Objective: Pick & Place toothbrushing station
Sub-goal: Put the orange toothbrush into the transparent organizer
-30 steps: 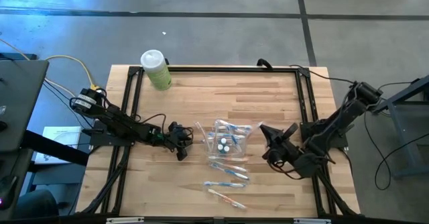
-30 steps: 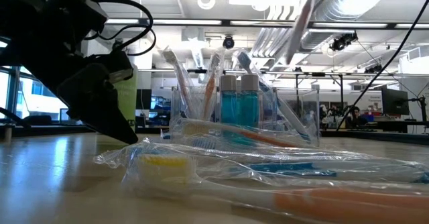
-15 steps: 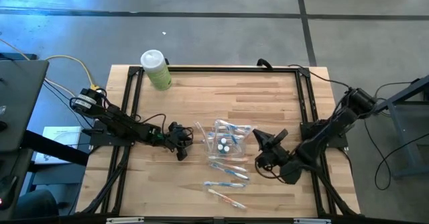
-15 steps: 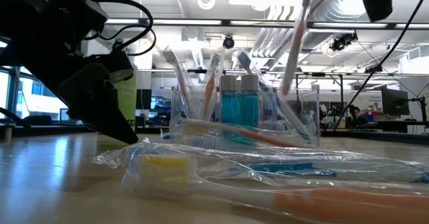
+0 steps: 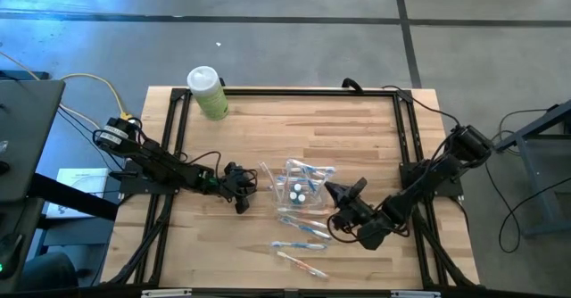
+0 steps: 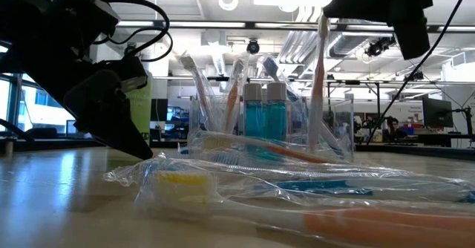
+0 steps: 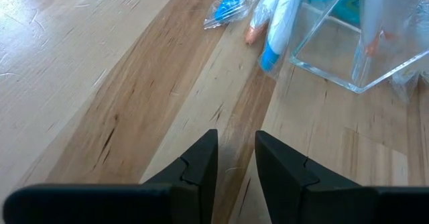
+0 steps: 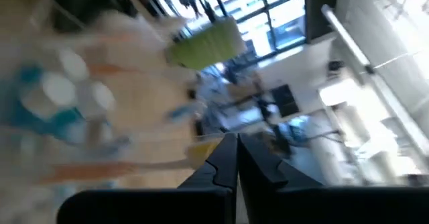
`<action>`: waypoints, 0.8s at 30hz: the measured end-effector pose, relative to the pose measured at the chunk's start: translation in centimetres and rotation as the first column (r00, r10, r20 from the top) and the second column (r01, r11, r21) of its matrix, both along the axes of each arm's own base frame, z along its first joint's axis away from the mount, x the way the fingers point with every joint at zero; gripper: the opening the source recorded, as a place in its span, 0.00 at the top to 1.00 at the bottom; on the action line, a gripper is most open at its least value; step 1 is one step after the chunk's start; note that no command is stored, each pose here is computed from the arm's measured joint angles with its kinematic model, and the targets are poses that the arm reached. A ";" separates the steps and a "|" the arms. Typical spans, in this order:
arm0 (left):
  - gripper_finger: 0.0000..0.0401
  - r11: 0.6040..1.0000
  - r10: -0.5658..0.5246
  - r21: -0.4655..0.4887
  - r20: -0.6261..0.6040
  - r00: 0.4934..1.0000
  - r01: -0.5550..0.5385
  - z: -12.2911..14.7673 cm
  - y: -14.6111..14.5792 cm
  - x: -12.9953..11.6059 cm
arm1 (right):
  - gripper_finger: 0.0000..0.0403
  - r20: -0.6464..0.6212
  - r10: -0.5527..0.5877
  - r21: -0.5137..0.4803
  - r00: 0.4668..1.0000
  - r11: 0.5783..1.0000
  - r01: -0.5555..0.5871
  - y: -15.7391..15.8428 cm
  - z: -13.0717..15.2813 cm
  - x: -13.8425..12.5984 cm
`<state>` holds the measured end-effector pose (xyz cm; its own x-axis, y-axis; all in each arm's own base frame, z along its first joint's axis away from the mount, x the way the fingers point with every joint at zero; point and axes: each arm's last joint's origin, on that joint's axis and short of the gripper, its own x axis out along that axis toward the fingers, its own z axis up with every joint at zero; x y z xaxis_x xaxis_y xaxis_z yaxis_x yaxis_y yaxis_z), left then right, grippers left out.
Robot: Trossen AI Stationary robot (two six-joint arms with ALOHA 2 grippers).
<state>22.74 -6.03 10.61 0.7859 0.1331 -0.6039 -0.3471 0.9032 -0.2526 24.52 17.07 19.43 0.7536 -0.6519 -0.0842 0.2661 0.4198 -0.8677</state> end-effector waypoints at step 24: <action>0.76 1.000 0.000 0.001 0.000 1.000 0.000 0.0 0.0 0.0 | 0.66 0.100 0.055 0.238 0.993 0.968 -0.078 -0.5 -0.3 0.6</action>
<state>22.74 -6.04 10.61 0.7859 0.1334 -0.6038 -0.3469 0.9034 -0.2520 25.14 16.58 19.08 0.8064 -0.5689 -0.1611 0.3046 0.6331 -0.7116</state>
